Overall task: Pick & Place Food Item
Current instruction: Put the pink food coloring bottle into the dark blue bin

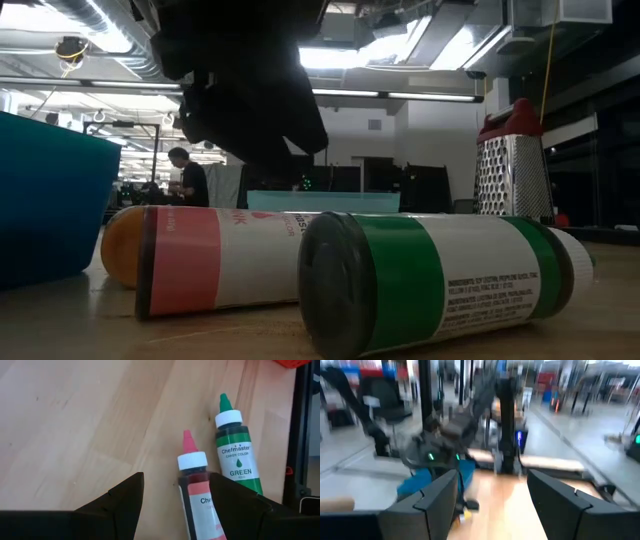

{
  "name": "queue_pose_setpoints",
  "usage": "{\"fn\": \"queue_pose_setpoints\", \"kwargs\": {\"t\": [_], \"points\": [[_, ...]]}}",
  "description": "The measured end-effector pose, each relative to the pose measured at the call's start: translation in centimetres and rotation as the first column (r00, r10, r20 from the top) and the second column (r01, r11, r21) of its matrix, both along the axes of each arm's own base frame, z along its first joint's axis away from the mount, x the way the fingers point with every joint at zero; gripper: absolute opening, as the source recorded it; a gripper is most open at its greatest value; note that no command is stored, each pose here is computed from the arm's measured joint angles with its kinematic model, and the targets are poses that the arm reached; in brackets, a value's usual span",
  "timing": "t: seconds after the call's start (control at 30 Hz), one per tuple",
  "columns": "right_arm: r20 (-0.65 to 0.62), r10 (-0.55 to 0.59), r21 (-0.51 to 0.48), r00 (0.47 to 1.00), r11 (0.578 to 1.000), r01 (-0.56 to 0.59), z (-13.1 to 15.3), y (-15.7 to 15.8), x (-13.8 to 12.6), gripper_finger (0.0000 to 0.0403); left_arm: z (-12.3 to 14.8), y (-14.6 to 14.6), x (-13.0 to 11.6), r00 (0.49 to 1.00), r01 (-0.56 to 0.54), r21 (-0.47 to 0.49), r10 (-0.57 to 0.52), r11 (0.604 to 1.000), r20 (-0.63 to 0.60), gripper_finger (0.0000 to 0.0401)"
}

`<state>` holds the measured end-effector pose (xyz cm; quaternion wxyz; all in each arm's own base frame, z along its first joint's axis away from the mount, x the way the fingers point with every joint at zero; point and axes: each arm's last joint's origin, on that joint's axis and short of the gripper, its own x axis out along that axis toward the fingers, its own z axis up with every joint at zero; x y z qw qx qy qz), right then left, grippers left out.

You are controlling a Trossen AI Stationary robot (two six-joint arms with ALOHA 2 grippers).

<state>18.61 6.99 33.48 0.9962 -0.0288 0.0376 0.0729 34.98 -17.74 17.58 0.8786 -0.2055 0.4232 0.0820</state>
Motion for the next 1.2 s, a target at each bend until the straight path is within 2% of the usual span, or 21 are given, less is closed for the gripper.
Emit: {"fn": "queue_pose_setpoints", "kwargs": {"t": [0.17, 0.3, 0.53, 0.6, 0.77, 1.2], "points": [[0.11, -0.016, 0.075, 0.994, 0.997, 0.008, -2.3, -0.6, -2.8, 0.0245, -0.2, 0.6, 0.4, 0.999, -0.03, -0.087, 0.028, 0.996, -0.034, 0.0221], [0.108, -0.012, 0.082, 0.994, 0.997, 0.003, -3.4, -0.9, -3.5, 0.0245, -0.2, 0.9, 0.6, 0.998, -0.03, -0.157, 0.022, 0.987, -0.053, 0.0222], [0.08, -0.013, 0.079, 0.997, 0.997, 0.006, -3.8, -0.9, -3.6, 0.0245, 0.0, 0.4, 1.6, 0.999, 0.026, -0.236, -0.018, 0.972, 0.033, 0.0222], [0.081, -0.013, 0.079, 0.997, 0.997, 0.006, -3.8, -0.9, -3.6, 0.0245, -0.6, 0.2, 1.7, 0.999, 0.028, -0.236, -0.022, 0.971, 0.026, 0.0222], [0.081, -0.013, 0.079, 0.997, 0.997, 0.006, -3.8, -0.9, -3.6, 0.0245, -2.7, 0.2, 1.2, 0.996, -0.008, -0.188, -0.009, 0.982, -0.09, 0.0222], [0.072, -0.012, 0.077, 0.997, 0.997, 0.006, -3.9, -0.9, -3.5, 0.0245, -4.0, 0.1, 1.4, 0.992, -0.039, -0.198, 0.015, 0.979, -0.123, 0.0221]]}}
